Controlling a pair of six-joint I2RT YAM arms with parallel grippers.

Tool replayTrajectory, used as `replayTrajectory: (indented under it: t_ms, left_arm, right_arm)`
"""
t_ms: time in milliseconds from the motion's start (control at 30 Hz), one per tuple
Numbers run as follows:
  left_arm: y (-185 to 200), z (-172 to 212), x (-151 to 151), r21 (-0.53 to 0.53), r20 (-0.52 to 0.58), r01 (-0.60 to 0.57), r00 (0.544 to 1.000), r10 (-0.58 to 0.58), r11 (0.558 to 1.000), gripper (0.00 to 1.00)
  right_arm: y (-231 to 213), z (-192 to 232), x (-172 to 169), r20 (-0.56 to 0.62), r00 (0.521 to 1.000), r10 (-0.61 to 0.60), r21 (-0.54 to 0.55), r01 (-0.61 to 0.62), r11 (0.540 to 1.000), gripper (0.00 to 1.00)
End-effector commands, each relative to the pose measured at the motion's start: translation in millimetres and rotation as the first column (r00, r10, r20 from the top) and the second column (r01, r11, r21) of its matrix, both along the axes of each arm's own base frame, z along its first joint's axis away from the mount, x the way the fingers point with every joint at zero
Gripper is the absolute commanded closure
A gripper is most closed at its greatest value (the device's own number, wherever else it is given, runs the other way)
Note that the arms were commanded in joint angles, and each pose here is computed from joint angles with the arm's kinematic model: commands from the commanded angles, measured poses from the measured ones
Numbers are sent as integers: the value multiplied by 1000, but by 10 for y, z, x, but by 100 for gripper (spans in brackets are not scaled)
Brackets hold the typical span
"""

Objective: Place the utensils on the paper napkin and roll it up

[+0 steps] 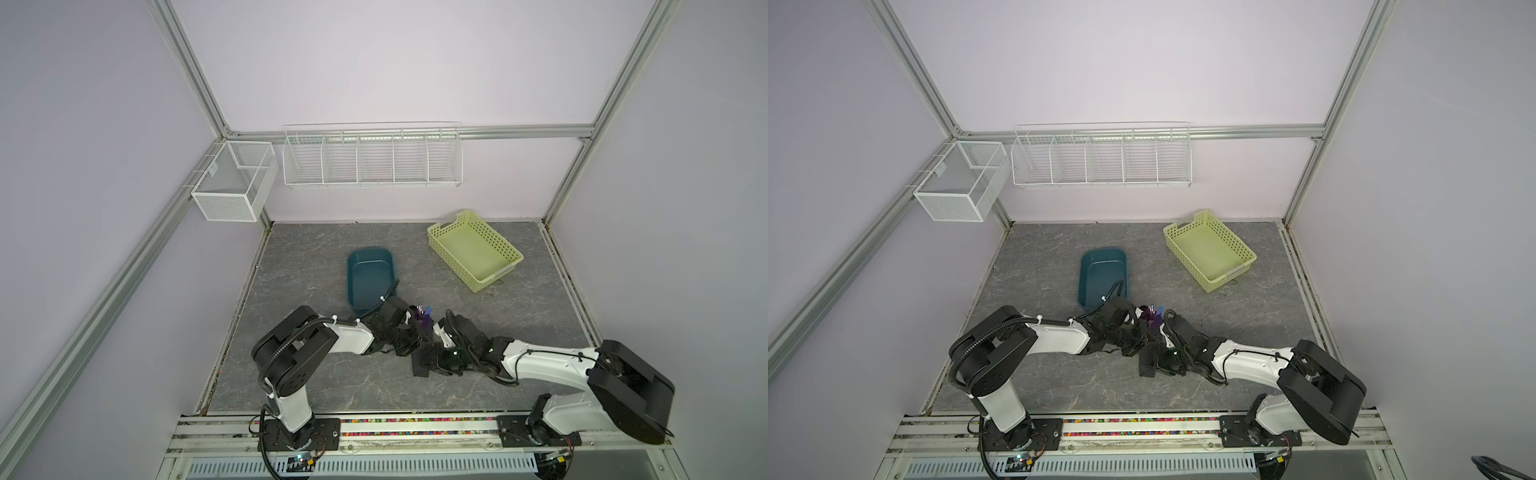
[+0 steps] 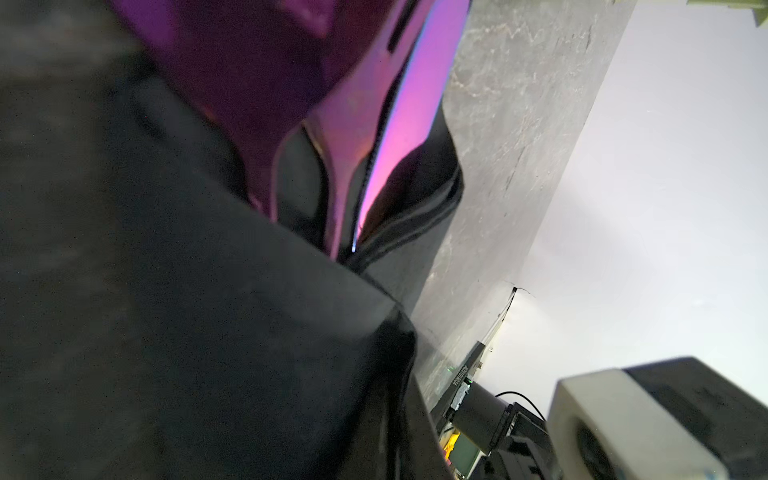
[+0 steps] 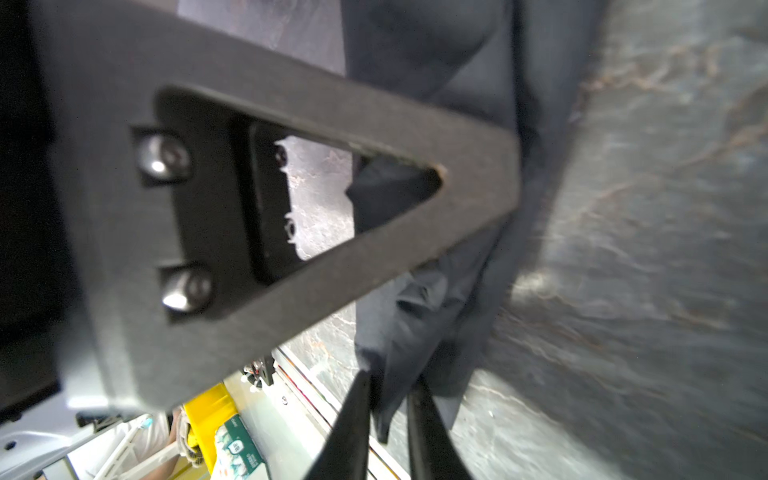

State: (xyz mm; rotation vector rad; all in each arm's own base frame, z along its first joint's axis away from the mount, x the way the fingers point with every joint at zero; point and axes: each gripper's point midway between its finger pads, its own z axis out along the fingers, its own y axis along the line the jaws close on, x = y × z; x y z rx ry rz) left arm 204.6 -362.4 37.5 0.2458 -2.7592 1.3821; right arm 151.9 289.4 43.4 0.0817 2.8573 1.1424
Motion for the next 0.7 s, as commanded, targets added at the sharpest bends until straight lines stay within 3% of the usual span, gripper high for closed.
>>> replayTrajectory:
  t_ms: [0,233,400,500,667]
  left_arm:
    - [5,24,-21,-8,2,-2,1000,2,1000,87]
    - [131,282,170,82,101,-4,995,-4,997,77]
    - [192,431,339,228,182,57,978,-100,972,73]
    - [196,469,388,299,194,105,967,-168,948,74]
    - [117,432,383,321,171,185,953,-249,929,85]
  right_arm:
    - [-73,-65,-10,-20,1000,-17,-32,16,999,87]
    - [-168,-161,-93,-38,999,7,-74,-9,997,92]
    - [-138,-248,-146,-72,997,35,-76,-40,996,94]
    - [-127,-273,-155,-80,996,43,-78,-49,996,94]
    - [-132,-275,-161,-82,996,45,-78,-51,996,94]
